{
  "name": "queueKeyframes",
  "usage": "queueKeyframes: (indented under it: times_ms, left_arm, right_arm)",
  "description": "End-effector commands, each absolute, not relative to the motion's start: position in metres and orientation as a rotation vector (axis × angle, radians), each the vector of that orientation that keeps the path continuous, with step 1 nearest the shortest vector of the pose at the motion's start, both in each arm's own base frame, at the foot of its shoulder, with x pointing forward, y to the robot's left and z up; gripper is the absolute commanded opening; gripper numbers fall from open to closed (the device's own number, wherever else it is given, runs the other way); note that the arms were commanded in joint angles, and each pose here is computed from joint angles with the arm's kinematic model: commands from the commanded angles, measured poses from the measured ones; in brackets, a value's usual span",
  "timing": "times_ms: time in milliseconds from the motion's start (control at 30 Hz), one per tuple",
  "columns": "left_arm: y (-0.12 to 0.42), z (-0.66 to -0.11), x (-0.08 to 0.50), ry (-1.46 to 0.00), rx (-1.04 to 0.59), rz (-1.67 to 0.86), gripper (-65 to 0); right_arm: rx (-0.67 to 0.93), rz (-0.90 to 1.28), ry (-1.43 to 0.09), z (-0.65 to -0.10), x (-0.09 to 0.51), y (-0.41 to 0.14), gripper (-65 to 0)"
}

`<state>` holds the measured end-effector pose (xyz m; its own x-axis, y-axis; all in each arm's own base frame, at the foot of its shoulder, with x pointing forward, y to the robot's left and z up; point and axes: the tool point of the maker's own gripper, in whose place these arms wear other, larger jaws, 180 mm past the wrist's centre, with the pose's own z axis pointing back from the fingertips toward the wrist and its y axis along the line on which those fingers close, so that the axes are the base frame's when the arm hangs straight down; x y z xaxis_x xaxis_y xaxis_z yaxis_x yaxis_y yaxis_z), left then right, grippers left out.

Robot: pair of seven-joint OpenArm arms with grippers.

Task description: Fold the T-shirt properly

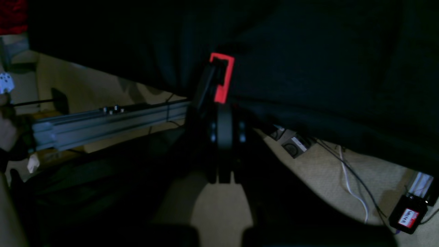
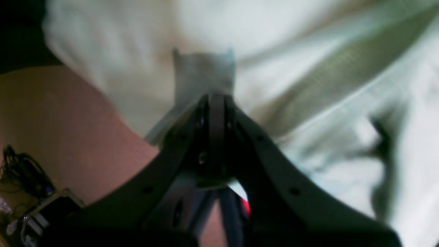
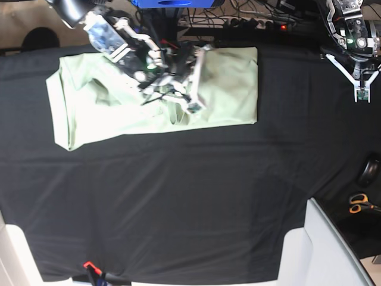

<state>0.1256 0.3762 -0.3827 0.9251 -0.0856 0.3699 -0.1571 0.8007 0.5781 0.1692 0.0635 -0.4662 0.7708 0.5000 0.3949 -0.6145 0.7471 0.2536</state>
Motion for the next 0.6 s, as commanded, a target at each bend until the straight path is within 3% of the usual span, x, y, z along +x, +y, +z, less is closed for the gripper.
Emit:
queueKeyframes:
  times_ms: [0, 433, 567]
  left_arm:
    - [0.383, -0.372, 0.129, -0.415, 0.679, 0.032, -65.0]
    - [0.383, -0.372, 0.128, -0.414, 0.68, 0.032, -65.0]
    - [0.38, -0.374, 0.13, -0.423, 0.658, 0.041, -65.0]
  right_arm:
    - [0.409, 0.612, -0.359, -0.454, 0.179, 0.069, -64.9]
    - [0.317, 0.588, -0.33, -0.47, 0.175, 0.017, -64.9]
    - [0.341, 0.604, -0.4, -0.446, 0.184, 0.025, -65.0]
